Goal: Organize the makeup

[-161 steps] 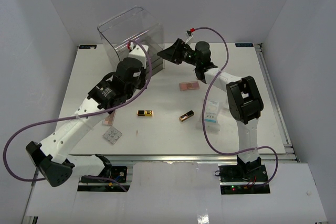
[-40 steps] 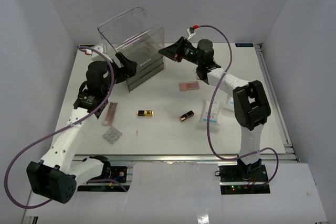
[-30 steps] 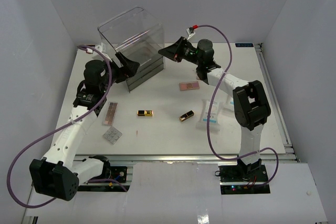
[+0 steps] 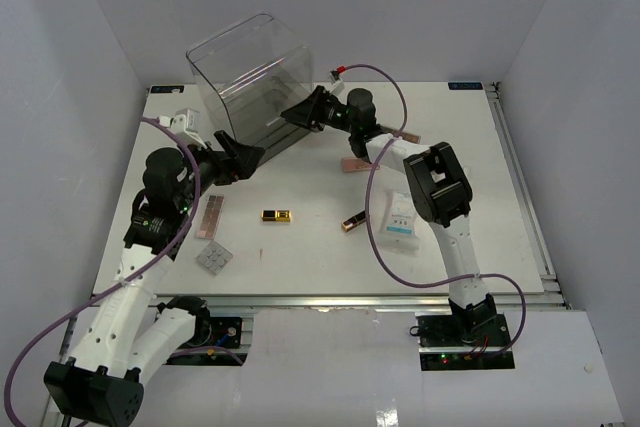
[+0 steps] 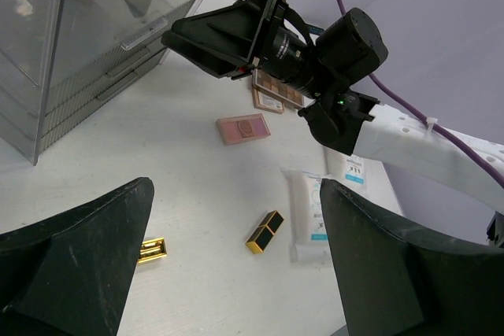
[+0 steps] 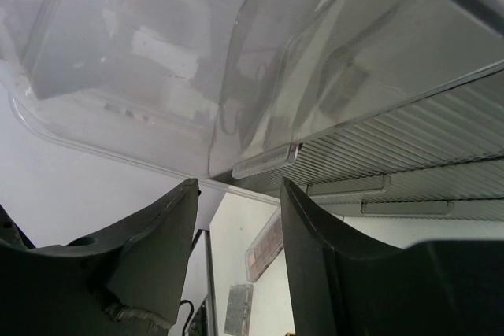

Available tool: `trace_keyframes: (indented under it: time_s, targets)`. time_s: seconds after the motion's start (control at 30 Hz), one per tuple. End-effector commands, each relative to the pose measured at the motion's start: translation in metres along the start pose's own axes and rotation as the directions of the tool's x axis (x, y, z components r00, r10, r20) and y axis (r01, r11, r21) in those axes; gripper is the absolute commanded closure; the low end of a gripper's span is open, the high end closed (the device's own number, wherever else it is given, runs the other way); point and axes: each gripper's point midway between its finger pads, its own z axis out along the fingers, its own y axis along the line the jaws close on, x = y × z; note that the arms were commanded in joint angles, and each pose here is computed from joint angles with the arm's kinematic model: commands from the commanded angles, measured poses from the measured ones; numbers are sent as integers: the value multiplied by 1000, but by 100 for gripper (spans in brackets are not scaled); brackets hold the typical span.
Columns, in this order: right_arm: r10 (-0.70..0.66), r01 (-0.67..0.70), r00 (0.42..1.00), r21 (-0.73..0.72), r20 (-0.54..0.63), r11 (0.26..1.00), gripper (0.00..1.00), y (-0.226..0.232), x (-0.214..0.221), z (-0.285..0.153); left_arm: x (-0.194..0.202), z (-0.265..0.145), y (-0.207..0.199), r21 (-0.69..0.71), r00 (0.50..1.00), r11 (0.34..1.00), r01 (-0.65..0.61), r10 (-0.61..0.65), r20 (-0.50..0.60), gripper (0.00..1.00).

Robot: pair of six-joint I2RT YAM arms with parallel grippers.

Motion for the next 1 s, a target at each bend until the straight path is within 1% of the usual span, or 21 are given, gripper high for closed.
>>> trace_keyframes:
  time_s: [0.0,0.23,0.5,0.67,0.77,0.9,0.97]
  targets:
    - [-18,23,998,-81,63,996,49,16,-18,7,-5,-6,-6,19,1000,1000,8,-8,19,2]
    - [8,0,996,-94,88,996,51,16,-24,11,-5,-7,-6,20,1000,1000,17,-17,25,2]
    - [38,-24,993,-123,109,992,58,19,-29,16,-8,-10,-9,26,999,999,25,-25,33,2]
    - [54,-41,992,-117,112,992,62,15,-29,17,-9,-10,-10,27,999,999,29,-30,34,2]
    - [70,-56,991,-119,117,991,66,12,-29,17,-6,-10,-9,26,999,999,37,-37,30,2]
    - [76,-58,989,-143,128,988,77,17,-32,16,-3,-9,-7,26,999,999,43,-44,27,2]
    - [82,-62,989,-154,126,986,79,21,-32,15,-4,-9,-7,25,998,999,44,-45,33,2]
